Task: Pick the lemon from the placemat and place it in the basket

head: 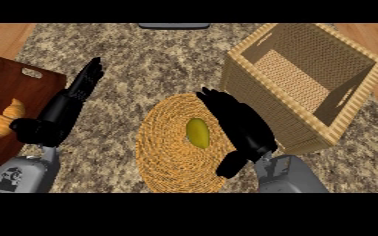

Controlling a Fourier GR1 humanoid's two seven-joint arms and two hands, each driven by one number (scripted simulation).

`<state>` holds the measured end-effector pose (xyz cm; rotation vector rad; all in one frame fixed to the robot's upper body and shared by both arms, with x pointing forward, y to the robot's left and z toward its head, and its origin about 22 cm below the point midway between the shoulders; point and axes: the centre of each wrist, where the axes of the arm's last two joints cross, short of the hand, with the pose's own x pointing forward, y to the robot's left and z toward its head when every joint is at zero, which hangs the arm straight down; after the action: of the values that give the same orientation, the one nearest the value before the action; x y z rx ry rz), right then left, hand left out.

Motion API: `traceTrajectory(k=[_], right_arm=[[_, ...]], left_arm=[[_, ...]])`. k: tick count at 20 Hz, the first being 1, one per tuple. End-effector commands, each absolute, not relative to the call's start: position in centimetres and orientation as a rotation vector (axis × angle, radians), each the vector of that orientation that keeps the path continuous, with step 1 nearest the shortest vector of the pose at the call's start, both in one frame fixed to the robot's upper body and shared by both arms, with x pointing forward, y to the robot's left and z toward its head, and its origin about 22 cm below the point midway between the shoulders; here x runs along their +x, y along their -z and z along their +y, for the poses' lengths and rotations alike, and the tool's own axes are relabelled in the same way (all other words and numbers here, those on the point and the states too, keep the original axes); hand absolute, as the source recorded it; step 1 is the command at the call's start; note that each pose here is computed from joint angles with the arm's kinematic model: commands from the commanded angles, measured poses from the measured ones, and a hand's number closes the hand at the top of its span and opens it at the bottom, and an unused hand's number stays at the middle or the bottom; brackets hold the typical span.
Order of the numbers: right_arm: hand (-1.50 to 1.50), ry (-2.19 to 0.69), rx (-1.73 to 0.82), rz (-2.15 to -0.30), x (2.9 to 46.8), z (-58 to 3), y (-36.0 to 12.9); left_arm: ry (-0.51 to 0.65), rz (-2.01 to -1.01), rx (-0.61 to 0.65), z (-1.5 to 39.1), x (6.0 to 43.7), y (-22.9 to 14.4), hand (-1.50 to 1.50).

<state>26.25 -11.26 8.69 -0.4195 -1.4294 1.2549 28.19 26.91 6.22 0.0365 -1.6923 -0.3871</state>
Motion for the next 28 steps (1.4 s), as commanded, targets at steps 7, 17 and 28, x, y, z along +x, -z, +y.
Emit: traceTrajectory(k=[7, 17, 28], right_arm=[[-1.50, -1.245, -0.390, -1.503, 28.3, -11.2, -7.1], [-1.50, -1.261, -0.389, -1.472, 26.7, -8.1, -5.9], [-1.50, -1.333, -0.435, -1.413, 25.6, -6.3, -5.6]], left_arm=[[0.375, -1.702, 0.056, 25.5, 27.8, -7.0, 0.00], [0.366, -1.690, 0.053, 24.8, 27.7, -5.6, 0.00], [0.387, -1.684, 0.037, 26.4, 27.4, -5.3, 0.00]])
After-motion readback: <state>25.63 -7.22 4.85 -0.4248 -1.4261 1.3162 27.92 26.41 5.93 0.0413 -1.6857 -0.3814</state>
